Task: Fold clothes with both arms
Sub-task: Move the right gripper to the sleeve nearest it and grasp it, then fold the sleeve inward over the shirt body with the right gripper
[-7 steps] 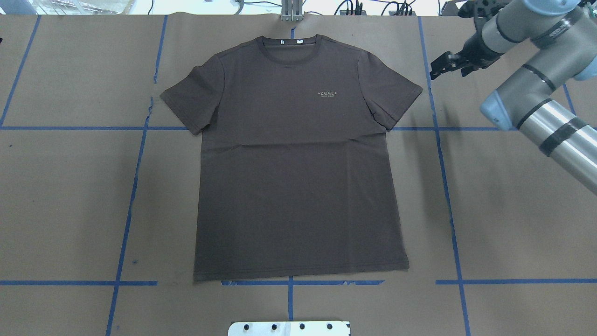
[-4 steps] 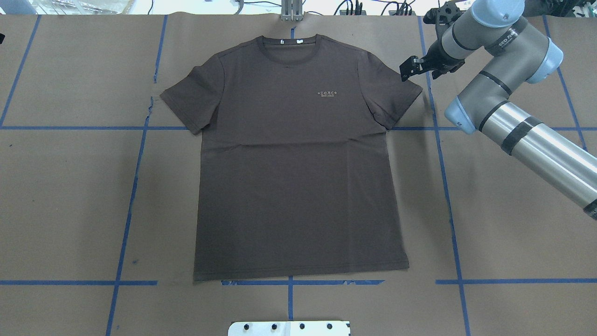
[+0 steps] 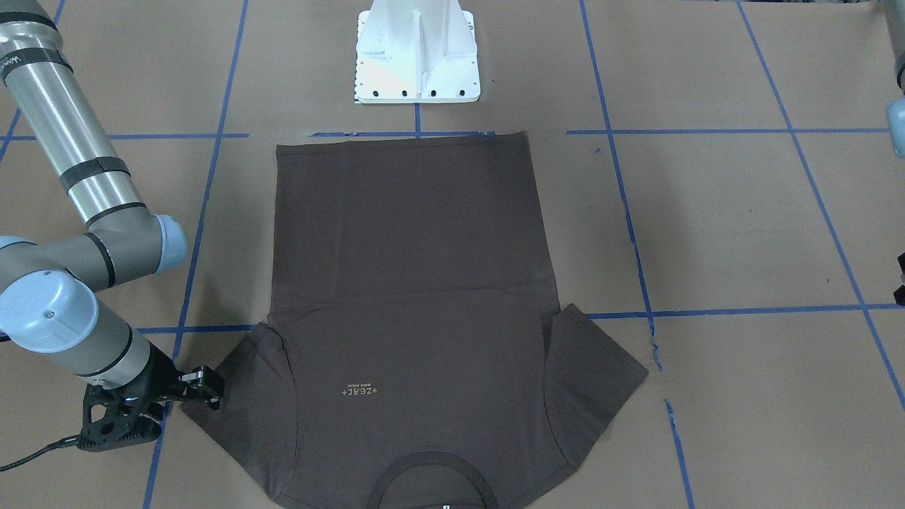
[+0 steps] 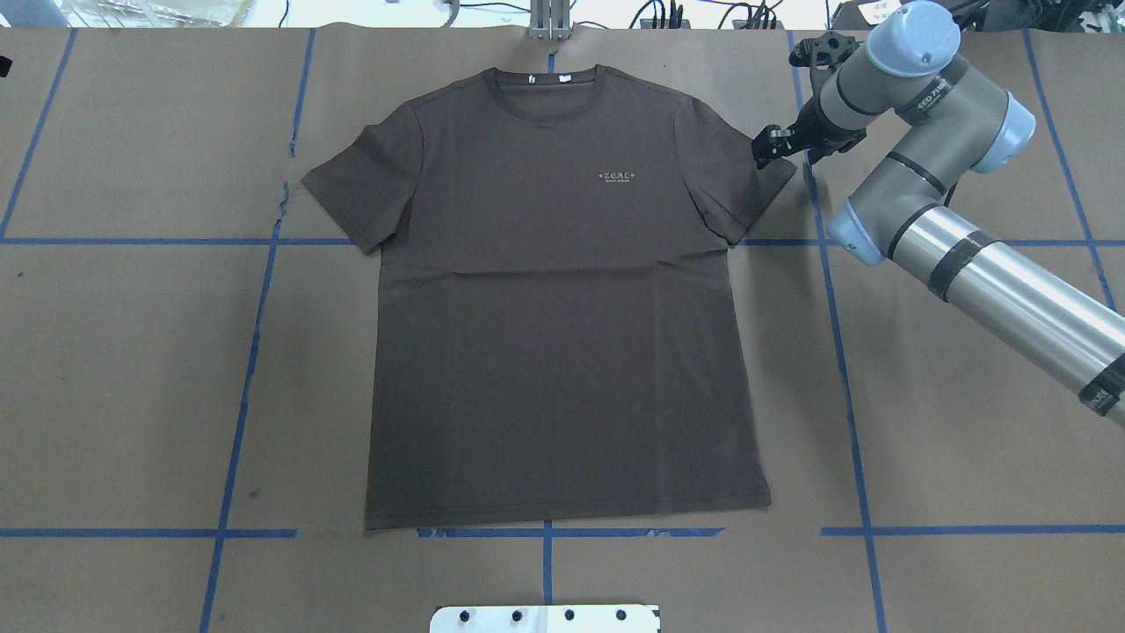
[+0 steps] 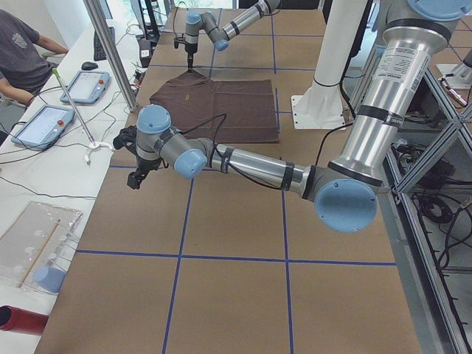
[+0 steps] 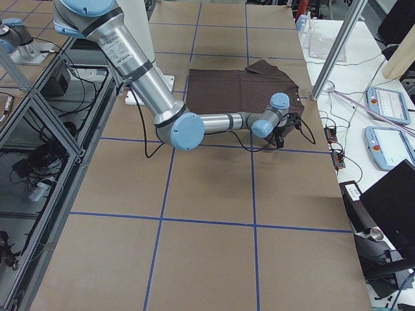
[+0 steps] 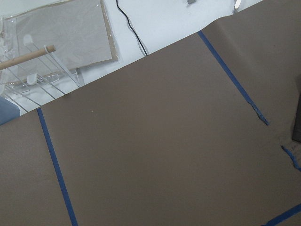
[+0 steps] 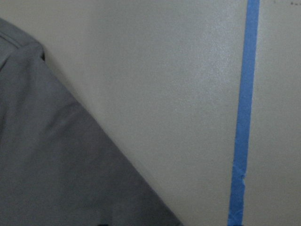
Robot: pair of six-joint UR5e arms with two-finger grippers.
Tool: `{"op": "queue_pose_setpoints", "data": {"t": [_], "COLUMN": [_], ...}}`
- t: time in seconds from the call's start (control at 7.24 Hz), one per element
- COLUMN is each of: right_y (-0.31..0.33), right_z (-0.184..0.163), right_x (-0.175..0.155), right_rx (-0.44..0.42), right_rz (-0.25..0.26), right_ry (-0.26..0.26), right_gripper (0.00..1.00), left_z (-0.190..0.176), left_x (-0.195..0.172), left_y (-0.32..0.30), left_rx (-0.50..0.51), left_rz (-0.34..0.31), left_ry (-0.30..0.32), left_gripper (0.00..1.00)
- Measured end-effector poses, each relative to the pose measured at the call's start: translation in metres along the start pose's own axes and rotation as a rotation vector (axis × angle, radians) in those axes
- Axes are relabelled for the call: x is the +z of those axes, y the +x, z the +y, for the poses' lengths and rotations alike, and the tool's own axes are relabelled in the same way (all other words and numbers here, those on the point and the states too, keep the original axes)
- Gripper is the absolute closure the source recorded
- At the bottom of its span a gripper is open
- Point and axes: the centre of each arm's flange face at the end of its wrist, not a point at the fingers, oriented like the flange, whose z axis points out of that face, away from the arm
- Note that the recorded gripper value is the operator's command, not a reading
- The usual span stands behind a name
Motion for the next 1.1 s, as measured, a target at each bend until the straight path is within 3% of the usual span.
{"op": "queue_pose_setpoints", "data": {"t": [0.14, 0.28, 0.69, 1.1], "right_y": [-0.001, -0.003, -0.01, -0.051], "right_z": [0.0, -0.001, -0.003, -0.021], "right_x": [0.002, 0.001, -0.003, -0.032], "right_rx": [0.002, 0.004, 0.0, -0.033], "right_rz": [0.004, 0.003, -0.008, -0.06], "right_ry": [0.001, 0.001, 0.004, 0.054], "right_gripper": [0.9, 1.0, 1.0, 1.0], "left_z": [-0.001, -0.002, -0.003, -0.005], "left_x": [0.0, -0.001, -0.001, -0.001], "left_y": [0.001, 0.001, 0.001, 0.002], "left_rx": [0.001, 0.001, 0.0, 0.0], "left_rz": [0.0, 0.001, 0.002, 0.002], "left_ry": [0.002, 0.002, 0.002, 0.003], "left_gripper": [0.0, 0.0, 0.0, 0.0]}}
